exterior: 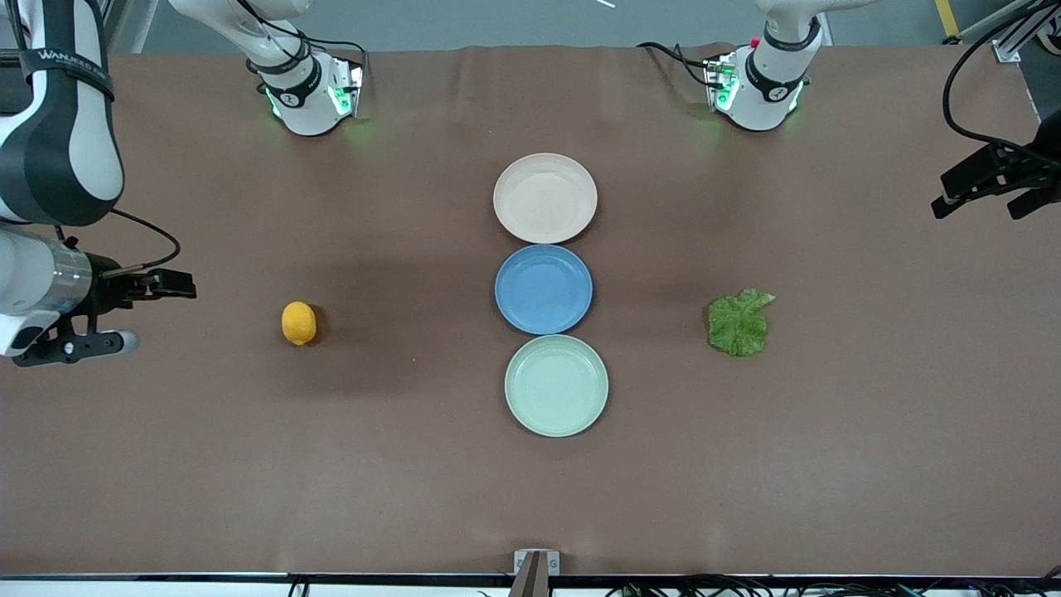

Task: Pick lemon and lettuce from plates

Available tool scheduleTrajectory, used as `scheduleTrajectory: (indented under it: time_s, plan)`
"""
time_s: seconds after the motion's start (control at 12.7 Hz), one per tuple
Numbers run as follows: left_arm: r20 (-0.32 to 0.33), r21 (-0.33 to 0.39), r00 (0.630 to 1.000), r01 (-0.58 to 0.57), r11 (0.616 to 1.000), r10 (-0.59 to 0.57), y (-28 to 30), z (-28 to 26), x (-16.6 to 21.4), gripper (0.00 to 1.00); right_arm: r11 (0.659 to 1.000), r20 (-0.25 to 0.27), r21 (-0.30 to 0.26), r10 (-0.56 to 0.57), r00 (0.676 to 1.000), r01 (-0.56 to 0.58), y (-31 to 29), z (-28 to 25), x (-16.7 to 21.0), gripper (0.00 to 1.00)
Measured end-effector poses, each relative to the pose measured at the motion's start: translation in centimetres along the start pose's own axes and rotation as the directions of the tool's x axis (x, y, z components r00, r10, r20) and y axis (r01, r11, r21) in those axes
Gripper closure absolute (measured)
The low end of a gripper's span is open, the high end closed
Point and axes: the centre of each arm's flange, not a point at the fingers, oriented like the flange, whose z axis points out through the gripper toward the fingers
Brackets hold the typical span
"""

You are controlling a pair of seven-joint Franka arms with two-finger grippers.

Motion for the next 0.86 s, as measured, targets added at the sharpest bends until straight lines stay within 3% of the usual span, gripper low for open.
scheduleTrajectory:
  time_s: [0.47,0.86]
  plan:
    - [0.006,0.002,1.000,0.004,1.000,-0.004,-0.2,0.3,0.2,0.00,1.000,0.012,0.010,0.011,1.000,-0.011,0.7,0.2,0.1,0.00]
    - [0.005,0.002,1.000,0.012,1.000,-0.012,-0.7,0.3,0.2,0.00,1.000,-0.014,0.013,0.026,1.000,-0.026,1.3,-1.6,-1.4,0.00]
